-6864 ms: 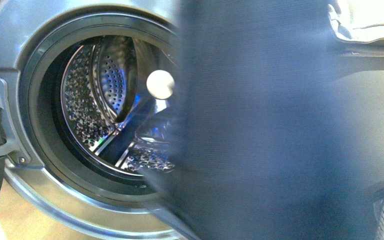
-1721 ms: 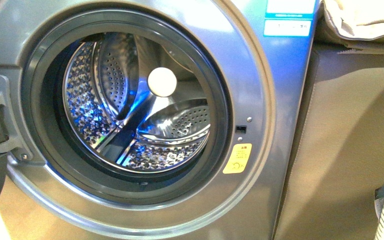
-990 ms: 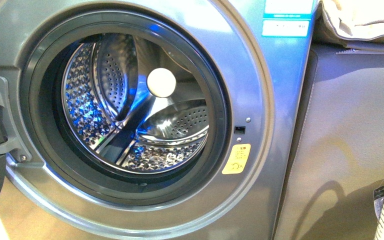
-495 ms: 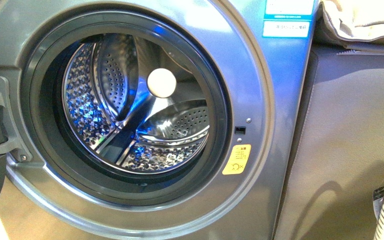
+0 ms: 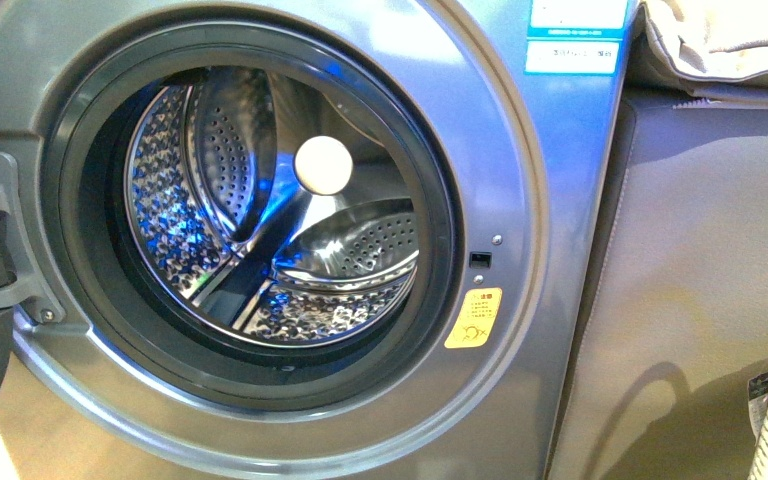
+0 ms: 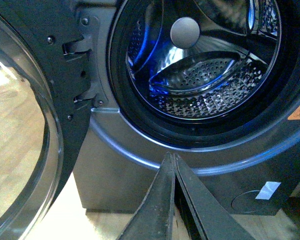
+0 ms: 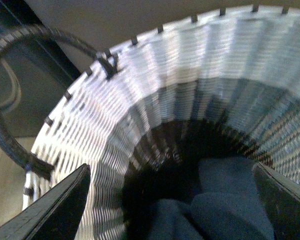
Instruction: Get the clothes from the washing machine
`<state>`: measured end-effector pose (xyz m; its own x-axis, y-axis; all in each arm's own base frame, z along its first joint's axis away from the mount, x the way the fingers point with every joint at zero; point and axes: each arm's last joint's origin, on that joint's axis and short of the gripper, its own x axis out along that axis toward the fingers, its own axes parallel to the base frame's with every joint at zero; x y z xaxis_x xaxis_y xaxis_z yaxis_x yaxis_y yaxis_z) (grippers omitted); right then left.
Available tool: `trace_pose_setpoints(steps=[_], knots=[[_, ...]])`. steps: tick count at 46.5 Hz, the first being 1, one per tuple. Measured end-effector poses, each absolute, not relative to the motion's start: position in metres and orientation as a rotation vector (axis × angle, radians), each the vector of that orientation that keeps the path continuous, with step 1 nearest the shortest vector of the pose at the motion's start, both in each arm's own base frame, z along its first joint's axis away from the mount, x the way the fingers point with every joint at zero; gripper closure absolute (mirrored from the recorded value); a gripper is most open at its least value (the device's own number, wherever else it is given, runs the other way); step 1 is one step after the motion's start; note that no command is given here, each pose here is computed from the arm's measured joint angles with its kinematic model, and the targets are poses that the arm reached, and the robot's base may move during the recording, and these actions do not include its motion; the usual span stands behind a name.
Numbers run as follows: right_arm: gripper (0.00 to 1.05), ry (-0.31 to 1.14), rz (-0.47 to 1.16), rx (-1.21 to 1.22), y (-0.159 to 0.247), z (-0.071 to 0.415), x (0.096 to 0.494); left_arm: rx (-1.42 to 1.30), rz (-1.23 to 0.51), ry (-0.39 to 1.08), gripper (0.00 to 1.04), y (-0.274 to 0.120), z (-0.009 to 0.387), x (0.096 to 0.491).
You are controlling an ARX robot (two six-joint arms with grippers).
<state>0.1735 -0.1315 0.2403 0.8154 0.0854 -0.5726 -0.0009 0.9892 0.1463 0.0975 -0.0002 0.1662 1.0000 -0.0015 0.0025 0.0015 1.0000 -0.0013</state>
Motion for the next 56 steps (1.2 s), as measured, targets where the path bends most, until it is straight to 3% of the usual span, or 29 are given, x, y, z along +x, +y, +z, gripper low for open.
trace_pose_setpoints(steps=[6, 14, 23, 33, 44, 56], knots=[[0.08, 0.383, 0.082, 0.022, -0.121, 0.264, 0.182, -0.001, -0.002, -0.005, 1.01, 0.0, 0.166, 0.097], [0.08, 0.122, 0.207, 0.088, -0.112, 0.259, 0.183, -0.001, -0.002, -0.005, 1.01, 0.0, 0.166, 0.097], [0.08, -0.244, 0.136, 0.175, -0.115, 0.254, 0.174, -0.001, -0.002, -0.005, 1.01, 0.0, 0.166, 0.097], [0.08, 0.098, 0.047, 0.285, -0.122, 0.228, 0.192, -0.001, -0.002, -0.005, 1.01, 0.0, 0.166, 0.097], [0.08, 0.113, 0.051, 0.295, -0.125, 0.26, 0.19, -0.001, -0.002, -0.005, 1.01, 0.0, 0.166, 0.097], [0.08, 0.136, 0.074, 0.267, -0.116, 0.255, 0.191, -0.001, -0.002, -0.005, 1.01, 0.0, 0.166, 0.097]])
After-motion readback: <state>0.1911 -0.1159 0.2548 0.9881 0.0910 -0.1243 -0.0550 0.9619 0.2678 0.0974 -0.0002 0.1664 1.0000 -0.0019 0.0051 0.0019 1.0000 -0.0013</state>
